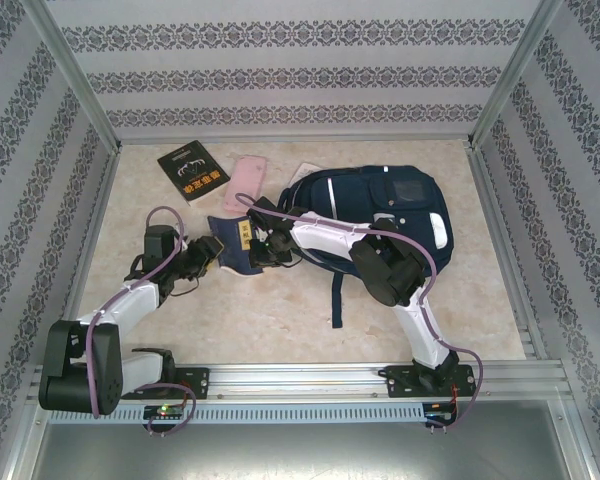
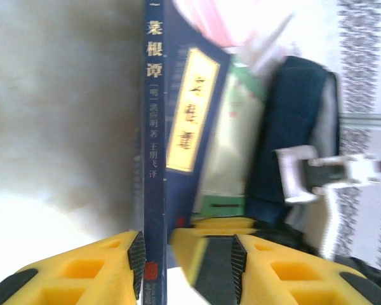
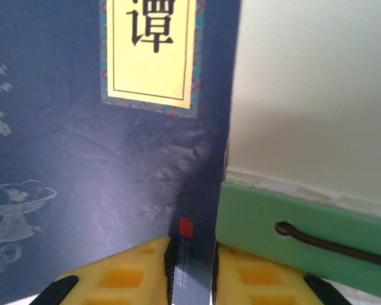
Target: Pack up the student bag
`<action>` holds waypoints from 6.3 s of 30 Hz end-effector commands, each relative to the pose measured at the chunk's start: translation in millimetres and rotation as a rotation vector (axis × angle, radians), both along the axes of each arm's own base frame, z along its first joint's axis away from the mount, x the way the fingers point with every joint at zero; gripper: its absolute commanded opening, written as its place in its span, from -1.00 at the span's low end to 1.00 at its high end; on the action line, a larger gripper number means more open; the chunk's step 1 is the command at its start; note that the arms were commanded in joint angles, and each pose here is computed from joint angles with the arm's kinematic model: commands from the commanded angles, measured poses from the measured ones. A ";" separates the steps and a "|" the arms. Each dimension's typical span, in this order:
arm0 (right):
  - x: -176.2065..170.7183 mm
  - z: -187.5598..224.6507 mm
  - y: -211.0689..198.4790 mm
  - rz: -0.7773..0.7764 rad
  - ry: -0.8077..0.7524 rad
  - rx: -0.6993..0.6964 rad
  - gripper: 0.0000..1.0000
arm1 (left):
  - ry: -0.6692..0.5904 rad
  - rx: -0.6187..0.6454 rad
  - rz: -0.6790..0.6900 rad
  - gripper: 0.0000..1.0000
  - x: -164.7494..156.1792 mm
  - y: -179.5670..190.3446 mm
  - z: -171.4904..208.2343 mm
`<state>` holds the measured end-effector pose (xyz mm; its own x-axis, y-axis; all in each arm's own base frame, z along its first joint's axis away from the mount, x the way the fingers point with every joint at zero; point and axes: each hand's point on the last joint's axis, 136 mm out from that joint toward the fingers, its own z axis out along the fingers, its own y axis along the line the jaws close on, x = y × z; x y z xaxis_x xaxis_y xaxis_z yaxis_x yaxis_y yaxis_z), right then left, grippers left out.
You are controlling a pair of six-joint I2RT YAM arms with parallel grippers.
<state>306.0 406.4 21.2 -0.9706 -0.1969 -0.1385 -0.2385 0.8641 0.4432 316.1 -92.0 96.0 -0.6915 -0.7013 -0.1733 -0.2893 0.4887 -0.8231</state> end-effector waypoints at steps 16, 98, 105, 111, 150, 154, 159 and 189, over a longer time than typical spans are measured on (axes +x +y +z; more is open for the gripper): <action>-18.6 -5.8 16.4 0.065 0.036 0.040 -0.47 | 0.157 0.106 -0.128 -0.70 -7.3 -8.1 -31.4; 97.9 305.1 -209.6 -0.300 -0.445 0.399 -1.00 | -0.173 -0.094 -0.473 -1.00 88.6 -348.0 33.4; 96.7 300.0 -213.5 -0.310 -0.438 0.394 -1.00 | -0.051 0.070 -0.467 -0.54 77.3 -342.4 -13.6; 97.0 291.6 -219.1 -0.323 -0.430 0.381 -1.00 | -0.053 0.214 -0.484 0.31 71.6 -321.6 -1.9; 82.6 176.0 -184.9 -0.237 -0.323 0.154 -1.00 | -0.161 0.331 -0.187 0.67 121.5 -56.1 123.2; 82.2 178.6 -181.9 -0.232 -0.326 0.159 -1.00 | -0.092 0.386 -0.044 0.67 152.4 -0.3 101.6; 80.6 184.8 -175.0 -0.223 -0.333 0.163 -1.00 | -0.027 0.418 0.034 0.66 195.5 43.2 67.6; 105.7 136.8 -185.9 -0.193 -0.312 -0.034 -0.99 | 0.562 0.436 0.135 0.59 117.0 106.1 -102.7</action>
